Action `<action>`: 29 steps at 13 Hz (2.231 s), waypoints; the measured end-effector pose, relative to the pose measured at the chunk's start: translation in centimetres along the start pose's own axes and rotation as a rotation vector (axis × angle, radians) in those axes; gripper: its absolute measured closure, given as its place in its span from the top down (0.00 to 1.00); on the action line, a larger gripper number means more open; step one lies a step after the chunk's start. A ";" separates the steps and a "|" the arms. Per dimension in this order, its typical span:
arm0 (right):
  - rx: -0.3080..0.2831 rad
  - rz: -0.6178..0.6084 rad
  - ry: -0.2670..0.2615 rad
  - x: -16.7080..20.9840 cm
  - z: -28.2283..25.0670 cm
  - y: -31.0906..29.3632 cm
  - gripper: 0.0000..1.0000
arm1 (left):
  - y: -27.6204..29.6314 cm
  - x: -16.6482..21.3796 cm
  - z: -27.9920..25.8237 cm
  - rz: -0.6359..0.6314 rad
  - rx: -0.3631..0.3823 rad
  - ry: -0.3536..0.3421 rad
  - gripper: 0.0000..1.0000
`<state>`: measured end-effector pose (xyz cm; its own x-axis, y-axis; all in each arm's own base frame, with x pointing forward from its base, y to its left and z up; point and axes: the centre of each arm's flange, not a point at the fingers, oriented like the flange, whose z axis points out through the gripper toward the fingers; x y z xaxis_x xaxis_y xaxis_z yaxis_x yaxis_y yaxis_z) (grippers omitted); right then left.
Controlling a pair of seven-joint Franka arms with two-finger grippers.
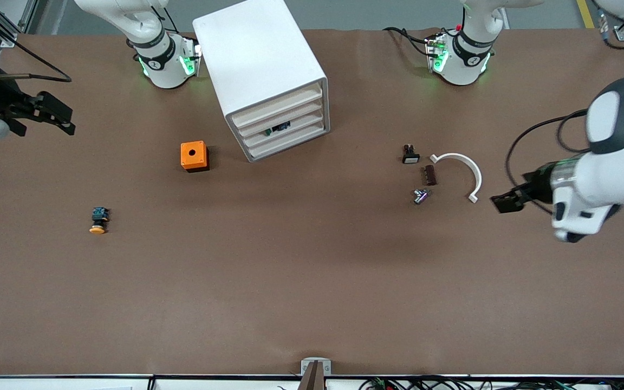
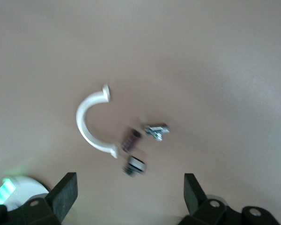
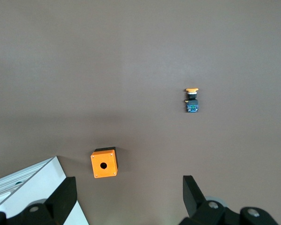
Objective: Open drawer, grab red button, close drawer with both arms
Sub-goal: 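Reach the left gripper toward the cabinet drawer while the right gripper rises, then grasp the drawer front with the left gripper while the right gripper approaches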
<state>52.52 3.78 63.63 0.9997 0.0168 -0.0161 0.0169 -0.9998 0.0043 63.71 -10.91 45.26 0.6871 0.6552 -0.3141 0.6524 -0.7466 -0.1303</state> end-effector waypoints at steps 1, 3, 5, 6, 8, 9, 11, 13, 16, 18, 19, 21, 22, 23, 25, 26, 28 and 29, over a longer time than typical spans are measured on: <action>0.001 0.000 -0.007 0.2 0.4 -0.4 1.00 | 2.4 -0.7 3.1 -0.118 0.040 -0.028 1.00; 0.002 -0.002 -0.024 0.7 1.2 -1.4 1.00 | 7.1 -2.9 9.6 -0.346 0.123 -0.045 1.00; -0.001 0.031 -0.039 1.1 2.2 -2.7 1.00 | 11.1 -5.5 15.3 -0.575 0.172 -0.064 1.00; -0.003 0.051 -0.042 1.3 2.5 -3.3 1.00 | 12.5 -6.9 17.6 -0.688 0.194 -0.102 1.00; -0.003 0.094 -0.034 1.6 2.8 -4.2 1.00 | 14.2 -8.9 20.1 -0.830 0.229 -0.201 1.00; -0.003 0.121 -0.029 1.7 2.9 -4.7 1.00 | 14.5 -9.5 20.2 -0.864 0.234 -0.271 1.00; -0.005 0.192 -0.031 1.5 3.2 -6.2 1.00 | 14.9 -10.6 19.9 -0.892 0.256 -0.400 1.00; -0.012 0.271 -0.042 1.1 3.8 -8.4 1.00 | 15.9 -13.4 21.1 -0.913 0.319 -0.477 1.00; -0.025 0.416 -0.049 -0.1 4.0 -12.6 1.00 | 18.5 -19.6 24.7 -0.983 0.427 -0.550 0.97; -0.034 0.501 -0.051 -1.0 4.1 -15.3 1.00 | 19.3 -21.9 25.5 -1.032 0.474 -0.601 0.96; -0.039 0.547 -0.052 -1.5 4.3 -16.7 1.00 | 19.6 -22.5 25.8 -1.061 0.495 -0.631 0.91; -0.050 0.640 -0.054 -3.0 4.7 -20.7 1.00 | 20.0 -22.7 27.1 -1.096 0.534 -0.691 0.79; -0.055 0.688 -0.054 -4.0 5.1 -23.1 1.00 | 20.3 -22.8 28.2 -1.117 0.553 -0.705 0.71; -0.056 0.738 -0.059 -5.1 5.6 -25.8 1.00 | 20.5 -23.2 29.5 -1.145 0.577 -0.707 0.64; -0.026 0.850 -0.072 -6.8 6.7 -30.6 1.00 | 20.8 -24.3 31.8 -1.189 0.623 -0.688 0.64; -0.007 0.909 -0.074 -7.1 7.3 -32.3 1.00 | 20.9 -25.0 32.4 -1.192 0.637 -0.680 0.64; 0.007 0.995 -0.077 -7.2 8.7 -34.7 1.00 | 21.2 -26.8 32.9 -1.180 0.651 -0.662 0.60; 0.002 1.032 -0.079 -7.1 9.6 -35.7 1.00 | 21.3 -27.6 33.0 -1.175 0.655 -0.654 0.60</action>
<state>44.65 39.31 54.04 0.5240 -0.8488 -0.0708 -0.8479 -0.5277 0.0514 48.10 -48.74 20.15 -0.4908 0.8689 -0.0651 0.3393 0.1218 -0.9327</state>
